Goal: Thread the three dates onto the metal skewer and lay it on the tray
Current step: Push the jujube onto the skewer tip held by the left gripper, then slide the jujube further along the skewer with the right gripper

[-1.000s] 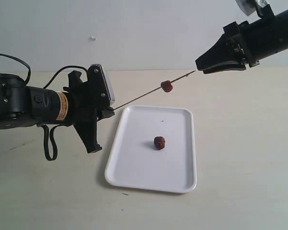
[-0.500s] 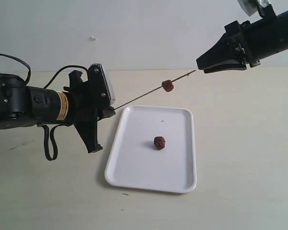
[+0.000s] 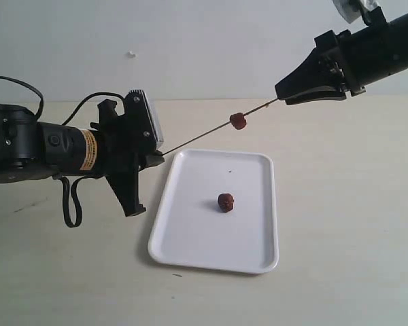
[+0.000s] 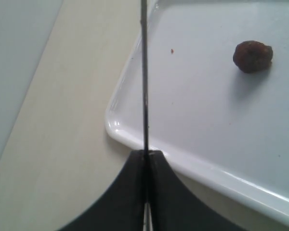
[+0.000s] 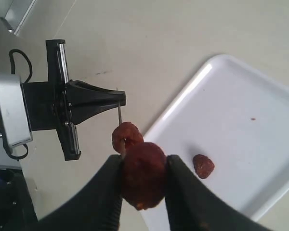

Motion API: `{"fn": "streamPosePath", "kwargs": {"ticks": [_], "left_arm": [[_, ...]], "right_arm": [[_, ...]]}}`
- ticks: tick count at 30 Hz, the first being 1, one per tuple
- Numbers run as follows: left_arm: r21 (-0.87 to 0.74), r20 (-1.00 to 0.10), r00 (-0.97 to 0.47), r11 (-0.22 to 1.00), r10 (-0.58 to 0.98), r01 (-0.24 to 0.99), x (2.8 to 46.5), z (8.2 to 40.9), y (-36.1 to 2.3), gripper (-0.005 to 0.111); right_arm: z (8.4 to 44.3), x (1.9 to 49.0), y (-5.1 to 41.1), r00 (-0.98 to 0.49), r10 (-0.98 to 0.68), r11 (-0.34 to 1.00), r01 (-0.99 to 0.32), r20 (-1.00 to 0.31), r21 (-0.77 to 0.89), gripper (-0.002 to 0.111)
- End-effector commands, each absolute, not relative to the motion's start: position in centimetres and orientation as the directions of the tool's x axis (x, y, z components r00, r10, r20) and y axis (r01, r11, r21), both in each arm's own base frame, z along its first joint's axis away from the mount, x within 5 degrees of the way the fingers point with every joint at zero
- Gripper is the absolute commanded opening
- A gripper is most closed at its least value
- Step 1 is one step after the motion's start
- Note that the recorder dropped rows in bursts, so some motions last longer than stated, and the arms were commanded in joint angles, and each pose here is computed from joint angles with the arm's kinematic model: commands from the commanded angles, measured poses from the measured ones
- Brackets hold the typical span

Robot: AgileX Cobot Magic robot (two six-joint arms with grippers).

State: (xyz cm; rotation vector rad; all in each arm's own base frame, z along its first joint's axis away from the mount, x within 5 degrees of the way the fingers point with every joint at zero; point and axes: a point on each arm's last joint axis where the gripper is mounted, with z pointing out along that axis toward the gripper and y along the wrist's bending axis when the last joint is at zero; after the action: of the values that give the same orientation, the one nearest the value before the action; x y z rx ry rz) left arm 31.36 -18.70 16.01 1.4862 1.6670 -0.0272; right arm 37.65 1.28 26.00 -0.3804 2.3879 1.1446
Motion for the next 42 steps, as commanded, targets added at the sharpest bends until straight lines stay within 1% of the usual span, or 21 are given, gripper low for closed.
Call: {"fn": "streamPosePath", "kwargs": {"ticks": [1, 15, 19, 27, 35, 42], "left_arm": [[0.506, -0.611, 0.107, 0.282, 0.785, 0.815, 31.2, 16.0, -18.9, 0.000], [0.514, -0.608, 0.122, 0.272, 0.785, 0.813, 31.2, 16.0, -18.9, 0.000], [0.498, -0.618, 0.085, 0.305, 0.782, 0.812, 31.3, 16.0, -18.8, 0.000], [0.491, -0.601, 0.049, 0.320, 0.798, 0.811, 31.3, 15.8, -18.5, 0.000], [0.488, -0.614, 0.057, 0.322, 0.787, 0.811, 31.3, 15.9, -18.6, 0.000], [0.487, -0.623, 0.065, 0.321, 0.779, 0.812, 31.3, 16.0, -18.7, 0.000]], "right_arm": [[26.2, 37.7, 1.4, -0.852, -0.045, 0.607, -0.438, -0.521, 0.664, 0.030], [26.1, 37.7, 1.5, -0.855, -0.032, 0.599, -0.431, -0.518, 0.675, 0.030], [26.1, 37.7, 1.5, -0.855, -0.032, 0.599, -0.431, -0.518, 0.675, 0.030], [26.1, 37.7, 1.5, -0.855, -0.032, 0.599, -0.431, -0.518, 0.675, 0.030], [26.1, 37.7, 1.5, -0.853, -0.035, 0.599, -0.435, -0.521, 0.673, 0.030], [26.1, 37.5, 3.8, -0.846, -0.090, 0.571, -0.477, -0.526, 0.669, 0.030]]}}
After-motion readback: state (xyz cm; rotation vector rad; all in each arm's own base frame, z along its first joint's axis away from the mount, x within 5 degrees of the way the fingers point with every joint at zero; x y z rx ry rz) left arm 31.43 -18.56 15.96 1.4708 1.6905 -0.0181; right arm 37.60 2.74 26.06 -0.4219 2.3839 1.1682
